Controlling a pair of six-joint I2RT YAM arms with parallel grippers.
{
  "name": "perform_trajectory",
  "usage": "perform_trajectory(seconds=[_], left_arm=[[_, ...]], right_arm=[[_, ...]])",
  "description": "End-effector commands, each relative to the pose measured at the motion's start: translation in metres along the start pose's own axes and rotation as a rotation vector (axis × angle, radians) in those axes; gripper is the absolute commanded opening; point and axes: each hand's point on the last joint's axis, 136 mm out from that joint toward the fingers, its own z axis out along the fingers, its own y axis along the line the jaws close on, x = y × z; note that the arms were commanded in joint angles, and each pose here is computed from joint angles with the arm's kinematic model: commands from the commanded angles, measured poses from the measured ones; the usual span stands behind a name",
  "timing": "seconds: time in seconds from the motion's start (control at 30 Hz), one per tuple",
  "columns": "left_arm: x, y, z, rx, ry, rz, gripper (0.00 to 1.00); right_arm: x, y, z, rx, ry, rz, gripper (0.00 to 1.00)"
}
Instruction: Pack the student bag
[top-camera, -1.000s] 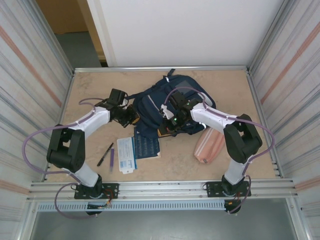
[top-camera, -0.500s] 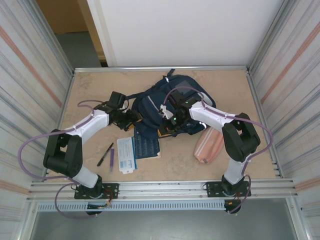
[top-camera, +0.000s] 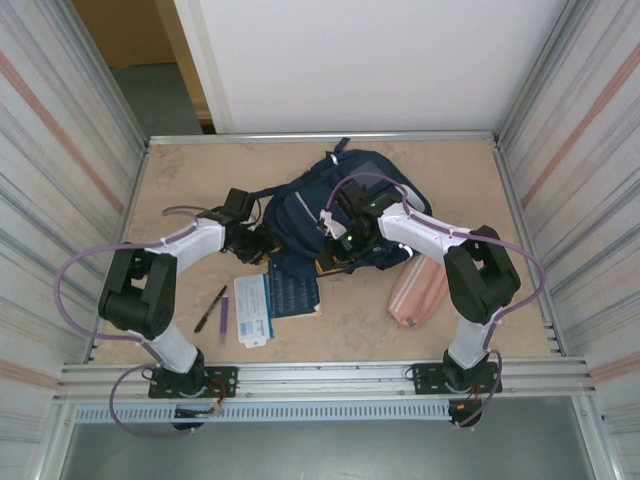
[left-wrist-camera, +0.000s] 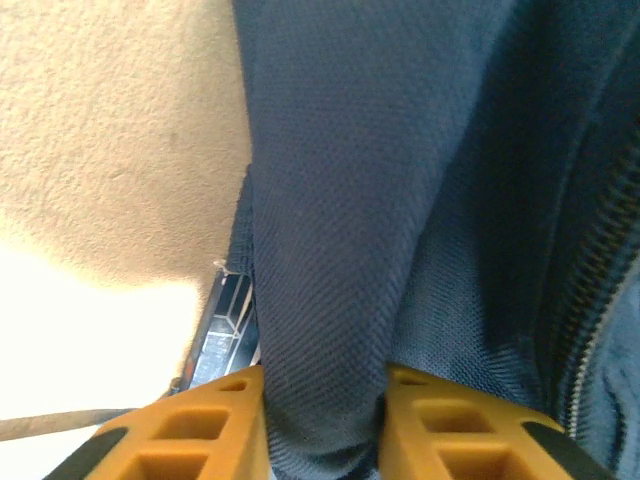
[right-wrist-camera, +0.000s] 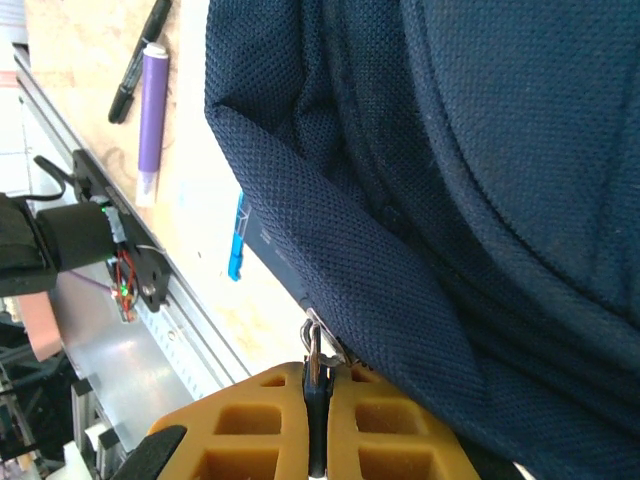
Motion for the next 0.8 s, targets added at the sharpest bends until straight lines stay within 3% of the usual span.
perform_trajectory(seconds=[0.0,0.07,0.2,0.4,0.6,0.77], left_arm=[[0.000,0.004,-0.010,-0.005,-0.027,0.024,0.12],[0.003,-0.006,-0.017,0.029,-0.032,0.055,0.01],[0.016,-0.026,-0.021,0.078,-0.038,0.142,0.00],[0.038,-0.052,-0.018,0.141,-0.046,0.192,0.00],[0.044,-0.068,-0.032,0.192,-0.082,0.223,0.00],[0.052,-0.068,-0.033,0.186,-0.113,0.254,0.00]], right_arm=[[-0.005,0.007,-0.006,-0.001,-0.004,-0.038,0.05],[-0.004,0.009,-0.003,-0.015,0.003,-0.022,0.05],[-0.002,0.024,0.012,-0.083,0.069,0.014,0.08],[-0.015,0.025,0.030,-0.002,0.092,0.067,0.08],[-0.042,0.022,0.024,0.070,-0.010,0.127,0.14],[-0.075,0.025,0.006,-0.004,-0.160,0.204,0.13]])
